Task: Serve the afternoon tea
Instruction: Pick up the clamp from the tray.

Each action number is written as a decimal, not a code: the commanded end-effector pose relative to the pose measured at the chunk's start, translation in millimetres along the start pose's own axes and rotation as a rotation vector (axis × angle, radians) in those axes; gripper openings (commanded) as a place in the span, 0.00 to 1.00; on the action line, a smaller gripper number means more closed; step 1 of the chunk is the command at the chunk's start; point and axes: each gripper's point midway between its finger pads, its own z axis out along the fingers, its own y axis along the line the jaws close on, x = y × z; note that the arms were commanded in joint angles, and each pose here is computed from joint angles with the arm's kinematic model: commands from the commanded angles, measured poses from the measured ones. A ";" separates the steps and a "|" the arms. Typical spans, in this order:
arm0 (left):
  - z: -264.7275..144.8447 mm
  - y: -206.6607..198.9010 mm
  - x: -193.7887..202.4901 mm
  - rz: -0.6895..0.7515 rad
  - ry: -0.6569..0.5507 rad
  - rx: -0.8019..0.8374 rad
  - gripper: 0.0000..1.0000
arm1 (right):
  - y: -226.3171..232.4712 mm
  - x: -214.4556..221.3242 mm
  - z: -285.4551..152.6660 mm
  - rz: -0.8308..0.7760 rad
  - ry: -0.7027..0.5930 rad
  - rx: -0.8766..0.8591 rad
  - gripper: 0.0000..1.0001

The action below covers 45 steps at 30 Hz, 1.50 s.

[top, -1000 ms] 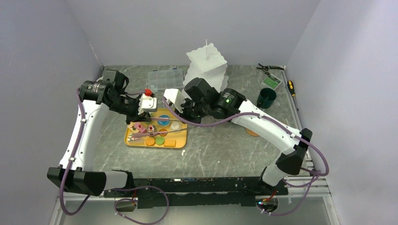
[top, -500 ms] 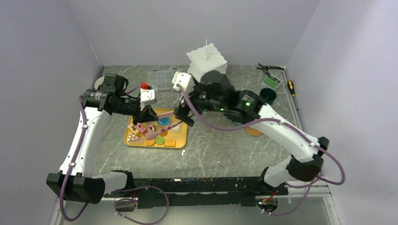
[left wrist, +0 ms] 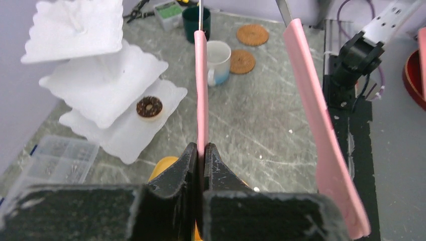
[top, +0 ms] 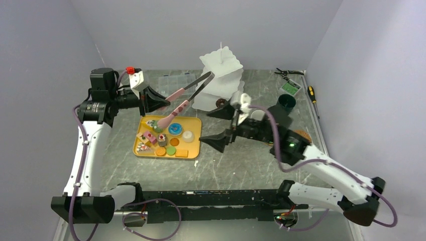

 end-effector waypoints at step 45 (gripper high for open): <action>-19.9 -63.6 -73.8 0.245 -0.166 0.173 0.03 | 21.1 -51.0 83.8 0.068 -0.426 -0.468 1.00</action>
